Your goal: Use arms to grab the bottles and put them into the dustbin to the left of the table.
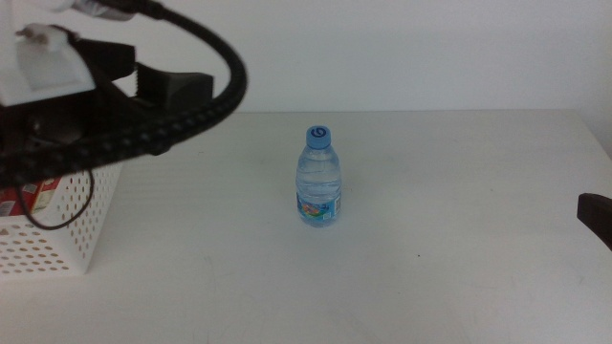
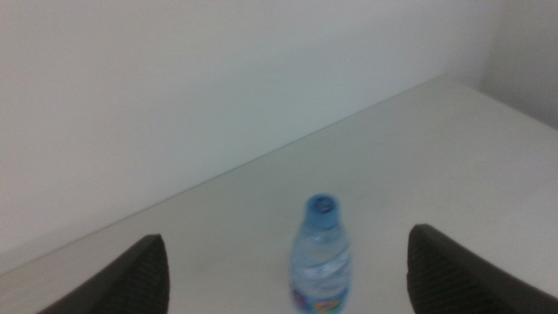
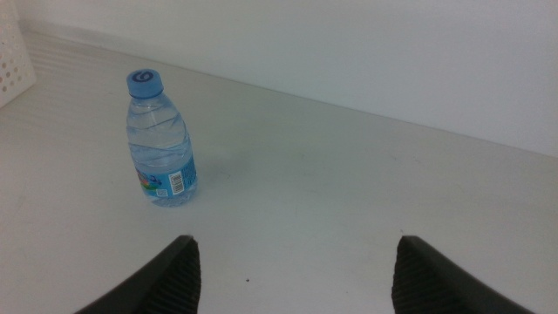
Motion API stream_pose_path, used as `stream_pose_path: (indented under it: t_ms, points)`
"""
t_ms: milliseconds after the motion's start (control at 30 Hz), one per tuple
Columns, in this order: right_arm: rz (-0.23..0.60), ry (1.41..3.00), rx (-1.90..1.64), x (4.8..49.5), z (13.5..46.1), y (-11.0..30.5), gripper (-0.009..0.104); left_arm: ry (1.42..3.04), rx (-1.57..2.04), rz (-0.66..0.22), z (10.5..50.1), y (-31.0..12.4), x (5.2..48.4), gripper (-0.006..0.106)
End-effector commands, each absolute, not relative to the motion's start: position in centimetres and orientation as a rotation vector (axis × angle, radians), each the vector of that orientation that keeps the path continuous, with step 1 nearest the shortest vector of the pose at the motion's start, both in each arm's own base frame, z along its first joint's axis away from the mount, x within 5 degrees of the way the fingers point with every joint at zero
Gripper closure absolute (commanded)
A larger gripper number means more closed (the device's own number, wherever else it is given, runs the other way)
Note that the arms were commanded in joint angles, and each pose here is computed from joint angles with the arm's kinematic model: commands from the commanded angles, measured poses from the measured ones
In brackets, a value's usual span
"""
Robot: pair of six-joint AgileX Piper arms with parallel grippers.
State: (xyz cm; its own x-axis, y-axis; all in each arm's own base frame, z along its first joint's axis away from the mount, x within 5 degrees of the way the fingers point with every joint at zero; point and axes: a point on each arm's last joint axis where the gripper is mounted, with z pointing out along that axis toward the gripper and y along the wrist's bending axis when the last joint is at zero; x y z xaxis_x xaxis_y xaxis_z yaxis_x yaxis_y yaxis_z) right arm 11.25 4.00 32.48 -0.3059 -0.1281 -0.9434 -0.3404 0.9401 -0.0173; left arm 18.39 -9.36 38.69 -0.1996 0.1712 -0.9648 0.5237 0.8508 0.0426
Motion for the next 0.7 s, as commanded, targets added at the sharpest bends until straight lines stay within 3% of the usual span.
stream_pose_path:
  t_ms: [0, 433, 667]
  points:
    - [0.222, 1.793, -0.341, 11.5, 33.9, 4.1, 0.038, 1.674, 0.492, -0.386, 41.0, -9.9, 18.3, 0.010]
    - [0.222, 1.795, -0.342, 11.5, 33.8, 4.1, 0.038, 1.745, 0.510, -0.411, 37.9, -13.0, 22.4, 0.011]
    - [0.222, 1.795, -0.342, 11.5, 33.8, 4.1, 0.038, 1.718, 0.570, -0.434, 35.4, -16.7, 23.4, 0.024]
